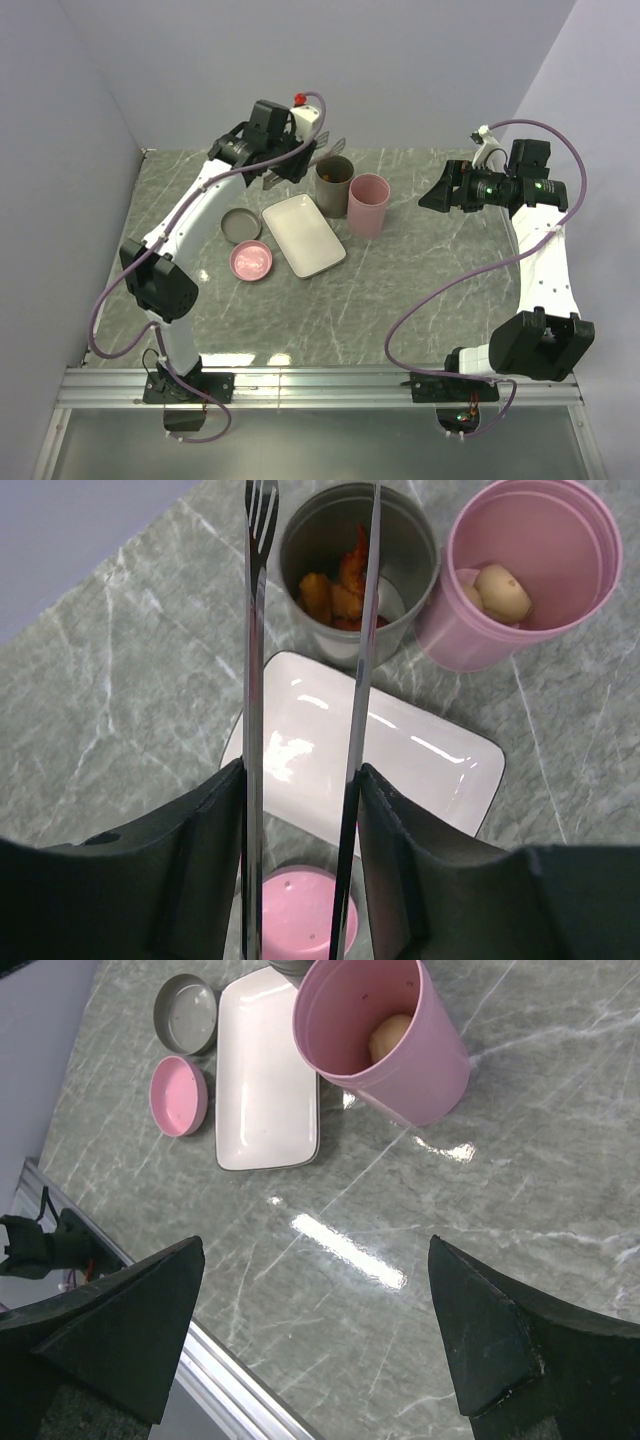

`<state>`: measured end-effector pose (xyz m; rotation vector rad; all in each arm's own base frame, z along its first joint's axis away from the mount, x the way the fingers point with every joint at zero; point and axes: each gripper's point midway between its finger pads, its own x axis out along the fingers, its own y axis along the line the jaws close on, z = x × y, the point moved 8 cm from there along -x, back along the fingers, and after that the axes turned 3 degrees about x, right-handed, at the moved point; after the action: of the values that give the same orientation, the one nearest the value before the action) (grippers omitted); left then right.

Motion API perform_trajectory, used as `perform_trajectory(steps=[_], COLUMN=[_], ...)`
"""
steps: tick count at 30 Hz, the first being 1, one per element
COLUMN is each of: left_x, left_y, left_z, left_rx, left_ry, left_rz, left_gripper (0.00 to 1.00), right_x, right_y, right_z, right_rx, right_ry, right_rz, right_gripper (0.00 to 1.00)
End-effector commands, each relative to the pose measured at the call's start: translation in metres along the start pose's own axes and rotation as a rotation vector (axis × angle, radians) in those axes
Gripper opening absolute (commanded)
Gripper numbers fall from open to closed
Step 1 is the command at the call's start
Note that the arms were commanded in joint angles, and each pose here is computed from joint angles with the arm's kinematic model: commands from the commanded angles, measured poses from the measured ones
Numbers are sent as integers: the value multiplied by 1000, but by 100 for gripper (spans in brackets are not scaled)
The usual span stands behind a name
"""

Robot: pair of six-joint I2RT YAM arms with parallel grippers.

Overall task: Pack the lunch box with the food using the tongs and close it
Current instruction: Place the fake food in the packing box, then place the clamp at the center of the board.

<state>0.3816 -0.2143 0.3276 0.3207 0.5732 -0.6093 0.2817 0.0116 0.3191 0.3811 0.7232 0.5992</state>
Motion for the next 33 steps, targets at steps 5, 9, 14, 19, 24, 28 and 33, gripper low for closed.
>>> perform_trajectory(steps=[5, 9, 14, 19, 24, 28, 33], left_x=[-82, -104, -117, -111, -93, -75, -47], left_y=[68, 103, 147, 177, 200, 209, 219], left_z=[-6, -46, -90, -128, -157, -174, -197], left_rx=[-110, -176, -287, -387, -455, -466, -492], left_ry=[-91, -44, 2, 62, 105, 150, 214], left_rz=[132, 184, 262, 303, 329, 354, 365], left_gripper=[50, 49, 49, 50, 50, 50, 50], right_x=[-11, -11, -12, -15, -13, -14, -14], right_y=[9, 11, 12, 15, 15, 15, 14], right_z=[12, 12, 11, 10, 6, 7, 5], right_rx=[-43, -44, -43, -52, -45, -47, -49], right_ry=[-41, -40, -44, -49, -43, -41, -37], right_rz=[15, 18, 24, 16, 27, 26, 23], right_gripper=[100, 100, 100, 100, 100, 100, 100])
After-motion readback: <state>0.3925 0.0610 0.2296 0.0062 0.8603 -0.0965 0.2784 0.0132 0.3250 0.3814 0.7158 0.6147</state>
